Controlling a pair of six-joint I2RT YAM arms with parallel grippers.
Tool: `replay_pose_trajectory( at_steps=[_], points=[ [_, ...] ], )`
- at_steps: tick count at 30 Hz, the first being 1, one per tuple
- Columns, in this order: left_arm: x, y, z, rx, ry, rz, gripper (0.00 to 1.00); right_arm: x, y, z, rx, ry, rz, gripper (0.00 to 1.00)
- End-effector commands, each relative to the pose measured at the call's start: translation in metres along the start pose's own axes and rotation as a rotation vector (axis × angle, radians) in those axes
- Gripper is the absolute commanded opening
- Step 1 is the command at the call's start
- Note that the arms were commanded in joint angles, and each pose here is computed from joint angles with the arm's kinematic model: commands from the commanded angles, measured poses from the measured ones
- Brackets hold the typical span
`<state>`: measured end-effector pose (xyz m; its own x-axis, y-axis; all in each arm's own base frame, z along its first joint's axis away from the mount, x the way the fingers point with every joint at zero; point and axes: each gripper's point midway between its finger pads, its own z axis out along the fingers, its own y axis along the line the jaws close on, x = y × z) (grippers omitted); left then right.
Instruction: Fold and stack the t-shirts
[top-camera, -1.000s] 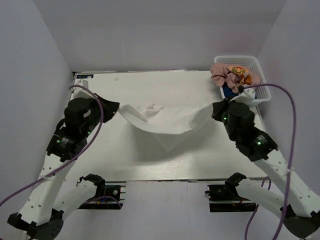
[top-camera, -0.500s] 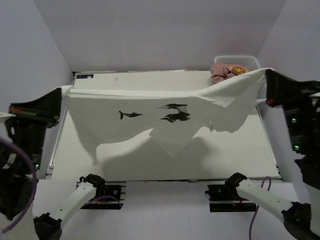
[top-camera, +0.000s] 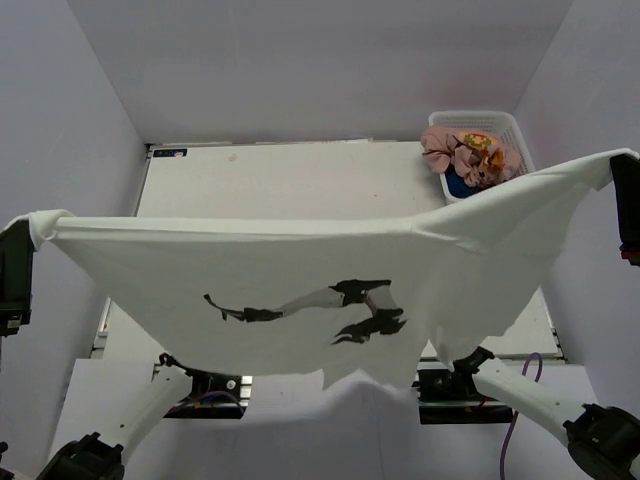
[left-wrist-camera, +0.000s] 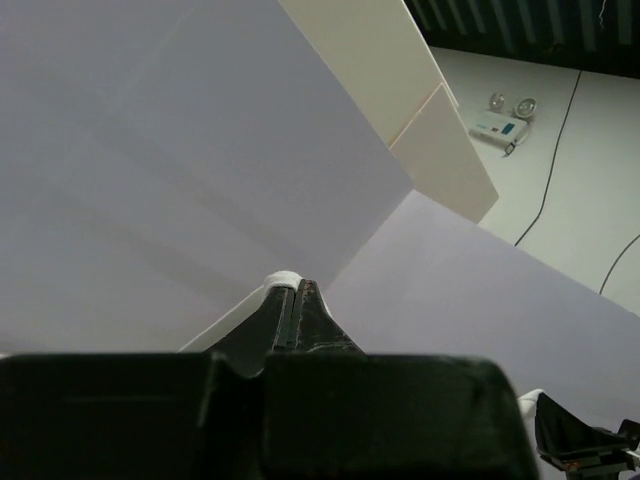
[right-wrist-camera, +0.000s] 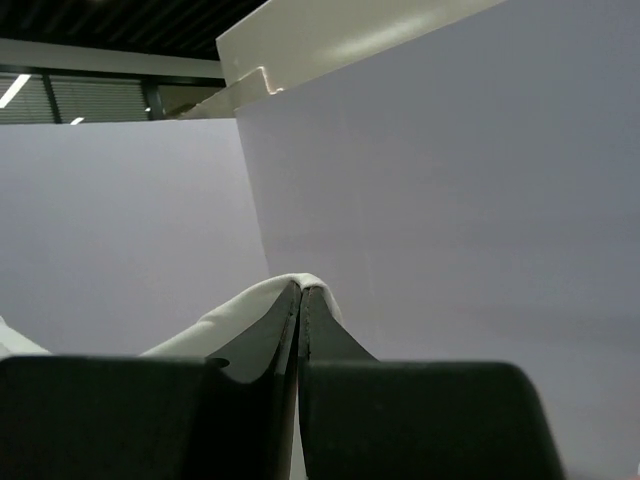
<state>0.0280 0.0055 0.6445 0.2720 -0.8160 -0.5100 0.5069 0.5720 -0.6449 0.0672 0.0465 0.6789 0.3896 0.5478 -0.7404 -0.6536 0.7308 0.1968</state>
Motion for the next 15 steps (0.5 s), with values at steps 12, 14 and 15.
replay_pose_trajectory(
  at_steps=[12, 14, 15],
  points=[
    [0.172, 0.174, 0.094, -0.555, 0.238, 0.129, 0.0, 0.209, -0.122, 0.101, 0.477, 0.226, -0.278, 0.0],
    [0.208, 0.223, 0.094, -0.696, 0.278, 0.194, 0.0, 0.252, -0.145, 0.103, 0.541, 0.279, -0.312, 0.0],
    [0.231, 0.251, 0.1, -0.774, 0.29, 0.195, 0.0, 0.304, -0.16, 0.11, 0.555, 0.384, -0.343, 0.0]
  ],
)
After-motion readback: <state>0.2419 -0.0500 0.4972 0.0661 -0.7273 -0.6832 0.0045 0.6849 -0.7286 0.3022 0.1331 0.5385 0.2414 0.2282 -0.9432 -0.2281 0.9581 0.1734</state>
